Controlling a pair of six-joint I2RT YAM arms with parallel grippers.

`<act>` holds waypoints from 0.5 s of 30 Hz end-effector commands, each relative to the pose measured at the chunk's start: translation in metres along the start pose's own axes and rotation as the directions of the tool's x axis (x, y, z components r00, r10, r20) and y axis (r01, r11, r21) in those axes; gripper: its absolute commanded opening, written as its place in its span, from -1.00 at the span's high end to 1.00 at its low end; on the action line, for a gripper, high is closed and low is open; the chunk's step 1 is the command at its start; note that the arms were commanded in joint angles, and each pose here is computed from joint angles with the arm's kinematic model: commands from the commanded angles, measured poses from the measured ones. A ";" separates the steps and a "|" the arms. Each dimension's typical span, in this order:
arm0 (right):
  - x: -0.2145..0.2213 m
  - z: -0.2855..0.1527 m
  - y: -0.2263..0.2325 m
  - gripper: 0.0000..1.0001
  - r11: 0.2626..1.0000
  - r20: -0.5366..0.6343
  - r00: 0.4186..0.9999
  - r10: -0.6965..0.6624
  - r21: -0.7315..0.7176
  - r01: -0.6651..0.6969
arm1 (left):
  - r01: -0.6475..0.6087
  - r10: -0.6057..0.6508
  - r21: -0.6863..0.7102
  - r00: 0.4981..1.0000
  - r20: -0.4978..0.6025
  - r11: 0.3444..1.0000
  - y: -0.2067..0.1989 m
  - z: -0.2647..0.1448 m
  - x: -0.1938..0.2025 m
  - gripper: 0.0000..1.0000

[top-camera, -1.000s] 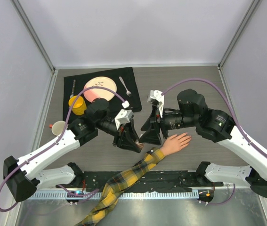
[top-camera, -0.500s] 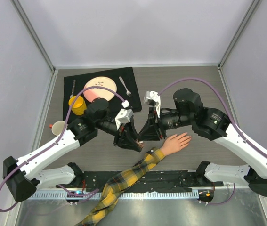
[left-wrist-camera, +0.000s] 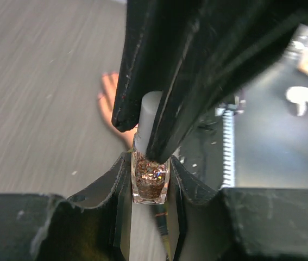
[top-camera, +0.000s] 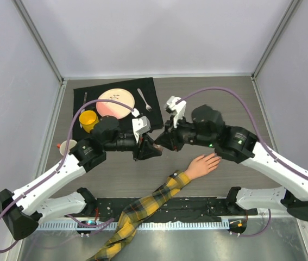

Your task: Paint the nails

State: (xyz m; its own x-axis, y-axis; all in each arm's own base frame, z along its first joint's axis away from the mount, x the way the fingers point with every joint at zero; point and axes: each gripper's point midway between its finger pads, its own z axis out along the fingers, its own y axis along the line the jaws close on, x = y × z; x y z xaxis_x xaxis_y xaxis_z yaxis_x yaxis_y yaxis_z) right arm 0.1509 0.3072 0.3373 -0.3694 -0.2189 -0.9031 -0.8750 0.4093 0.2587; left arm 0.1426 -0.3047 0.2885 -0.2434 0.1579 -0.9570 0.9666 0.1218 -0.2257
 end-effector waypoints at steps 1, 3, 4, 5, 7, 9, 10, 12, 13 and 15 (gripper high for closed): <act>0.035 0.034 -0.021 0.98 0.891 -0.082 0.989 0.124 0.448 -0.075 | -0.078 0.161 -0.456 0.976 0.147 0.887 0.074 -0.033 -0.052 1.00; 0.027 0.042 -0.016 0.98 0.796 0.026 0.982 0.187 0.581 -0.167 | -0.080 0.176 -0.499 0.973 0.149 0.863 0.081 -0.039 -0.050 1.00; 0.037 0.057 -0.013 0.98 0.756 0.052 0.966 0.252 0.614 -0.230 | -0.078 0.184 -0.525 0.971 0.153 0.847 0.084 -0.043 -0.051 1.00; 0.034 0.059 -0.011 0.98 0.745 0.067 0.966 0.249 0.624 -0.236 | -0.084 0.195 -0.527 0.968 0.160 0.846 0.082 -0.045 -0.052 0.99; 0.028 0.064 -0.012 0.98 0.737 0.121 0.957 0.265 0.615 -0.281 | -0.099 0.205 -0.495 0.965 0.164 0.863 0.076 -0.043 -0.052 1.00; 0.023 0.071 -0.006 0.98 0.769 0.130 0.942 0.309 0.549 -0.328 | -0.111 0.201 -0.449 0.967 0.159 0.887 0.068 -0.037 -0.050 1.00; 0.017 0.067 -0.009 0.98 0.770 0.144 0.939 0.312 0.540 -0.339 | -0.125 0.201 -0.393 0.967 0.159 0.911 0.059 -0.033 -0.049 1.00; 0.011 0.064 -0.008 0.93 0.786 0.142 0.941 0.306 0.521 -0.334 | -0.138 0.202 -0.342 0.966 0.160 0.930 0.050 -0.028 -0.048 1.00; 0.009 0.063 -0.004 0.86 0.802 0.127 0.940 0.318 0.492 -0.338 | -0.144 0.203 -0.314 0.965 0.164 0.939 0.045 -0.027 -0.048 1.00; 0.001 0.055 -0.001 0.51 0.826 0.122 0.944 0.306 0.459 -0.327 | -0.156 0.201 -0.242 0.965 0.171 0.958 0.032 -0.023 -0.047 1.00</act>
State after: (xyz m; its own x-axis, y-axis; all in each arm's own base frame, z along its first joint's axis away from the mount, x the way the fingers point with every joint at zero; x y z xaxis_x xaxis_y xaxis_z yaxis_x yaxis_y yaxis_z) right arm 0.1970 0.3404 0.3022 -0.5029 0.0045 -0.8643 -0.3615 0.9072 0.2151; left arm 0.1858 -0.2664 0.2506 -0.2449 0.2077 -0.9471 0.8866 0.4433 -0.1320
